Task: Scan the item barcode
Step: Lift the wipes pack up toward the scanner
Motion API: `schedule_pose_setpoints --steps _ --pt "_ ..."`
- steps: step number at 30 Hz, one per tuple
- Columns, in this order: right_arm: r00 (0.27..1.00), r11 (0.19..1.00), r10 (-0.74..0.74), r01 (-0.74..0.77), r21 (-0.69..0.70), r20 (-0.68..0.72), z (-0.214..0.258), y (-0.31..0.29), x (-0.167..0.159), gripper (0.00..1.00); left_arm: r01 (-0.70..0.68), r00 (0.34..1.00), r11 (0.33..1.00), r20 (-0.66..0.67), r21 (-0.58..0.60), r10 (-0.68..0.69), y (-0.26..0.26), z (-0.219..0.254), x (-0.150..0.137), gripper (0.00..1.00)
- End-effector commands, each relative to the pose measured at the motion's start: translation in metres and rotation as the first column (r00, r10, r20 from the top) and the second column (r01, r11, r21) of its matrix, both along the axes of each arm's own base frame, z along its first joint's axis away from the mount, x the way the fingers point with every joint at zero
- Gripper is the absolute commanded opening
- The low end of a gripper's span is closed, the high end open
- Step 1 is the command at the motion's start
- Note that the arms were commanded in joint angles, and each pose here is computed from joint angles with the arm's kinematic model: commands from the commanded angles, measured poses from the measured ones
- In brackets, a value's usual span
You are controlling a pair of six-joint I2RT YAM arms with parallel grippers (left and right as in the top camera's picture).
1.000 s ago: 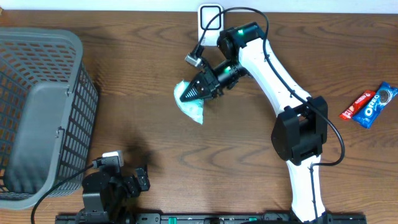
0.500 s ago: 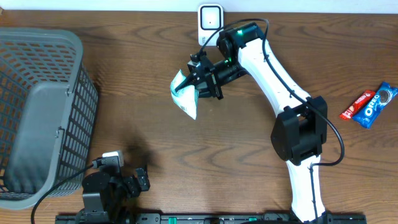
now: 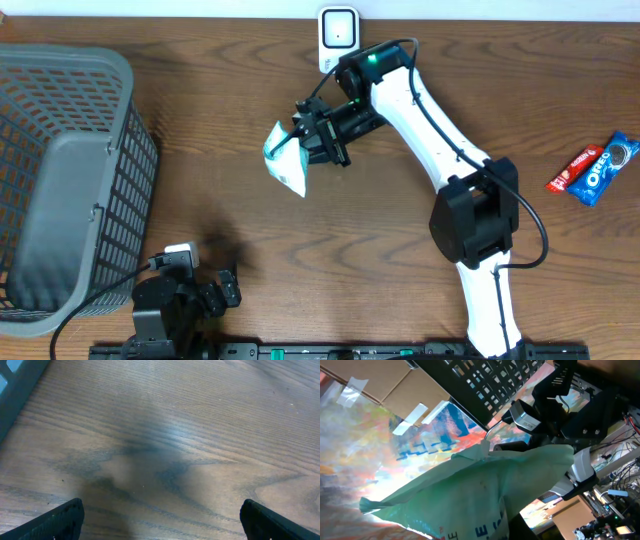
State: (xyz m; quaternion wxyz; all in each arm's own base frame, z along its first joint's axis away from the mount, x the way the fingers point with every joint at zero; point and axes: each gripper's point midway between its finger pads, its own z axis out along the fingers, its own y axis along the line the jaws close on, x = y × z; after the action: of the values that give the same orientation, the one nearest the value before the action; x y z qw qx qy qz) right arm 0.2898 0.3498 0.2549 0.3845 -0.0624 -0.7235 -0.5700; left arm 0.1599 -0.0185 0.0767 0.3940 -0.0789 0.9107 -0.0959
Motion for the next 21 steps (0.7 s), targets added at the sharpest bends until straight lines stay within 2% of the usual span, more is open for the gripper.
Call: schedule_pose_setpoints --steps 1,14,16,18,19,20,21 --pt "0.999 0.999 -0.007 0.009 0.033 -0.035 0.01 0.002 -0.001 0.01 0.003 0.999 1.0 -0.038 -0.013 -0.003 -0.002 -0.008 -0.006 1.0" --pt "0.999 0.999 -0.007 0.009 0.033 -0.034 0.01 0.002 -0.001 0.01 0.003 0.999 1.0 -0.038 -0.013 -0.003 -0.002 -0.008 -0.006 1.0" --pt "1.0 1.0 0.004 -0.005 0.007 0.006 0.002 0.002 -0.002 0.01 0.003 0.999 1.0 -0.038 -0.013 -0.003 -0.002 -0.008 -0.006 1.0" --pt "0.988 0.991 0.054 -0.036 -0.126 0.143 -0.03 -0.002 0.0 0.01 0.003 0.999 1.0 -0.038 -0.013 -0.003 -0.002 -0.008 -0.006 1.0" --pt "0.97 0.97 0.092 -0.037 -0.24 0.224 -0.054 -0.008 0.006 0.02 0.003 0.999 1.0 -0.038 -0.013 -0.003 -0.002 -0.008 -0.006 1.0" --pt "0.938 0.915 0.153 -0.014 -0.404 0.312 -0.086 -0.02 0.015 0.02 0.003 0.999 1.0 -0.038 -0.013 -0.003 -0.002 -0.008 -0.006 1.0" --pt "0.921 0.874 0.184 0.007 -0.486 0.344 -0.1 -0.027 0.02 0.01 0.003 0.999 1.0 -0.038 -0.013 -0.003 -0.002 -0.008 -0.006 1.0"
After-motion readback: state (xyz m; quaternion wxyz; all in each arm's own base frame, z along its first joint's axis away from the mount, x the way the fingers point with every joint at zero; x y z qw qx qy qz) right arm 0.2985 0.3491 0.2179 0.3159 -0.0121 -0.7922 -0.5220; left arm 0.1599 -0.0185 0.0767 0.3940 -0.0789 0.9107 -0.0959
